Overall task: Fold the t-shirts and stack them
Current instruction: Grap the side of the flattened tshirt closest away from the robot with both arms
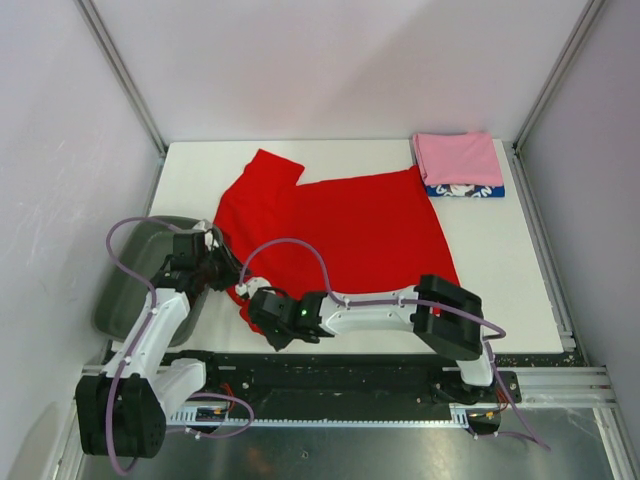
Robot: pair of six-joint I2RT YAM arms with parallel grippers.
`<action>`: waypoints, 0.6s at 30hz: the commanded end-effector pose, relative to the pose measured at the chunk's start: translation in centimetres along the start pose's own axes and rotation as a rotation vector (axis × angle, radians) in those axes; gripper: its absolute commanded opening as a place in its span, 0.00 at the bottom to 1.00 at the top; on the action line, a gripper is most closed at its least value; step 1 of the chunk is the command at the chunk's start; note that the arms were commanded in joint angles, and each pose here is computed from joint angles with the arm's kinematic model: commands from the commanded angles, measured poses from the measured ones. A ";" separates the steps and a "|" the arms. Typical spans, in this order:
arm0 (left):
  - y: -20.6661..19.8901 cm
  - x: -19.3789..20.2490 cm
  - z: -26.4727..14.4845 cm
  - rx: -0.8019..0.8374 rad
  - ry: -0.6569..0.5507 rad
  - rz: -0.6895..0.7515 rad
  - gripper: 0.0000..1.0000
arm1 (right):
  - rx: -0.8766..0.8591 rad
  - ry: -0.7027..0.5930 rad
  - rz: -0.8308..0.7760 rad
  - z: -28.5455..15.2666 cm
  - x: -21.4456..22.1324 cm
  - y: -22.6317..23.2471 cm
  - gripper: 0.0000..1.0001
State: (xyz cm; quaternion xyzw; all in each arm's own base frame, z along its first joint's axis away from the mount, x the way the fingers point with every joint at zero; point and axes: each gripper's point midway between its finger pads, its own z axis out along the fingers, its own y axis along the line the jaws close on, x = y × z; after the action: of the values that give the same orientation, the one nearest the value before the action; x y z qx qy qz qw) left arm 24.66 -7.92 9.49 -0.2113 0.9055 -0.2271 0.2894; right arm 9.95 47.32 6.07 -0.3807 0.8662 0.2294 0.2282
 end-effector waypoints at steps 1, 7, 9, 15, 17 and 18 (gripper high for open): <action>-1.0 -1.0 -0.1 0.039 -0.029 0.046 0.36 | 0.025 -0.042 -0.018 1.0 -1.1 -0.2 0.26; -1.0 -1.0 0.0 0.042 -0.026 0.046 0.36 | 0.060 -0.039 -0.024 1.7 -0.7 -0.9 0.30; -1.0 -0.9 0.1 0.042 -0.023 0.044 0.36 | 0.075 -0.042 -0.029 1.9 -0.7 -1.1 0.31; -1.0 -0.7 0.2 0.048 -0.016 0.045 0.35 | 0.094 -0.023 -0.042 2.6 -0.2 -1.4 0.33; -1.0 -0.7 0.2 0.050 -0.016 0.045 0.35 | 0.100 -0.015 -0.044 2.8 0.1 -1.5 0.34; -1.0 -0.7 0.2 0.050 -0.015 0.045 0.36 | 0.104 -0.014 -0.045 2.9 0.1 -1.6 0.34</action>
State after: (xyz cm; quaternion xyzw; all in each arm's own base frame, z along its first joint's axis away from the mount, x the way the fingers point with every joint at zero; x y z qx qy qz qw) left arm 24.85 -8.00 9.37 -0.2075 0.9062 -0.2287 0.2888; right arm 11.16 46.85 2.85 -0.3849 0.8724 0.1832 0.2393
